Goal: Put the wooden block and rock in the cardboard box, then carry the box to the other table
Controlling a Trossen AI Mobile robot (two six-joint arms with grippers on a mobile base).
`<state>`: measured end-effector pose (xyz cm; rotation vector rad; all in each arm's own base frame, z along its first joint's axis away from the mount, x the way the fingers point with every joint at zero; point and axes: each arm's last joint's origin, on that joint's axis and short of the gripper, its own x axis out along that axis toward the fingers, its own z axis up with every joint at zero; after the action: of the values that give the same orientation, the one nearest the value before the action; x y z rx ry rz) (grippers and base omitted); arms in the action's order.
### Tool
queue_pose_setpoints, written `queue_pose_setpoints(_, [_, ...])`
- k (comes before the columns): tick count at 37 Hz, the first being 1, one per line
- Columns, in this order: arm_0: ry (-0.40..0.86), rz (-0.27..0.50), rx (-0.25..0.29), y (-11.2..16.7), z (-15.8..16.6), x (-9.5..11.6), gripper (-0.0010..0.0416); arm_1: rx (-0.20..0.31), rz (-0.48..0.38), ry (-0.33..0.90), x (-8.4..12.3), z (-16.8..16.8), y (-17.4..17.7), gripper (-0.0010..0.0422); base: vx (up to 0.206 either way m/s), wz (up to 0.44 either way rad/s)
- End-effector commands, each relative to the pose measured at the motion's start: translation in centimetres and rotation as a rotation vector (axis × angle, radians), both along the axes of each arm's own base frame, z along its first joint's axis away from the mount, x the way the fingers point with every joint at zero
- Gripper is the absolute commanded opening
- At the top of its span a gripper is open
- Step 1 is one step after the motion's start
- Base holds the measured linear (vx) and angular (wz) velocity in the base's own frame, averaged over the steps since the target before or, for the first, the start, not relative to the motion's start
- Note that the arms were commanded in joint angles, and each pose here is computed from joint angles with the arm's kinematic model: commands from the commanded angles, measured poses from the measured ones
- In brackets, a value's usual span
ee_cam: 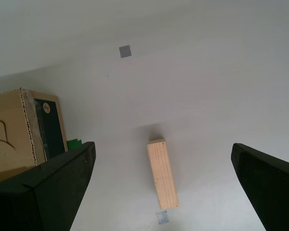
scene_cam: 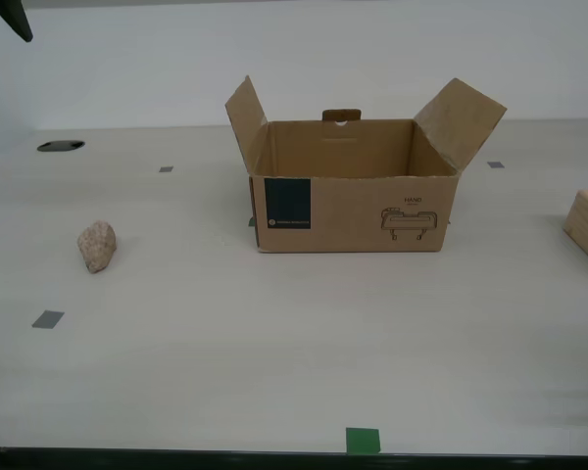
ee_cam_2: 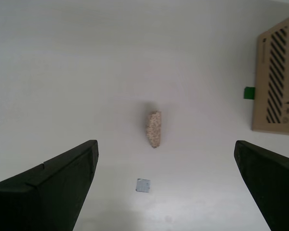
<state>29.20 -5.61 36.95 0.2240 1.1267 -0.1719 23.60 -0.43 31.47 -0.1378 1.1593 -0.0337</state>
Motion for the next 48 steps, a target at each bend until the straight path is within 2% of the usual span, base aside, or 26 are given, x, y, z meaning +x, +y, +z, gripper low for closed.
queue_pose_setpoints(1, [0.007, 0.018, -0.004, 0.0, -0.2, 0.2, 0.0394, 0.016, 0.006, 0.023, 0.6, -0.6, 0.0, 0.0387, 0.000, 0.000])
queue_pose_setpoints(8, [0.037, 0.022, 0.001, -0.1, -1.5, 0.7, 0.0394, 0.017, 0.005, 0.075, 1.9, -1.9, 0.0, 0.0387, 0.000, 0.000])
queue_pose_setpoints(24, [0.140, 0.051, 0.012, -0.1, -8.0, 0.9, 0.0394, 0.018, 0.004, 0.110, 4.7, -4.5, 0.0, 0.0387, 0.000, 0.000])
queue_pose_setpoints(33, [0.199, 0.078, 0.015, 0.0, -10.8, 0.4, 0.0394, 0.017, 0.004, 0.098, 5.3, -5.0, 0.0, 0.0387, 0.000, 0.000])
queue_pose_setpoints(48, [0.215, 0.100, 0.012, 0.2, -13.5, 0.0, 0.0394, 0.017, 0.002, 0.097, 5.6, -5.8, -0.1, 0.0387, 0.000, 0.000])
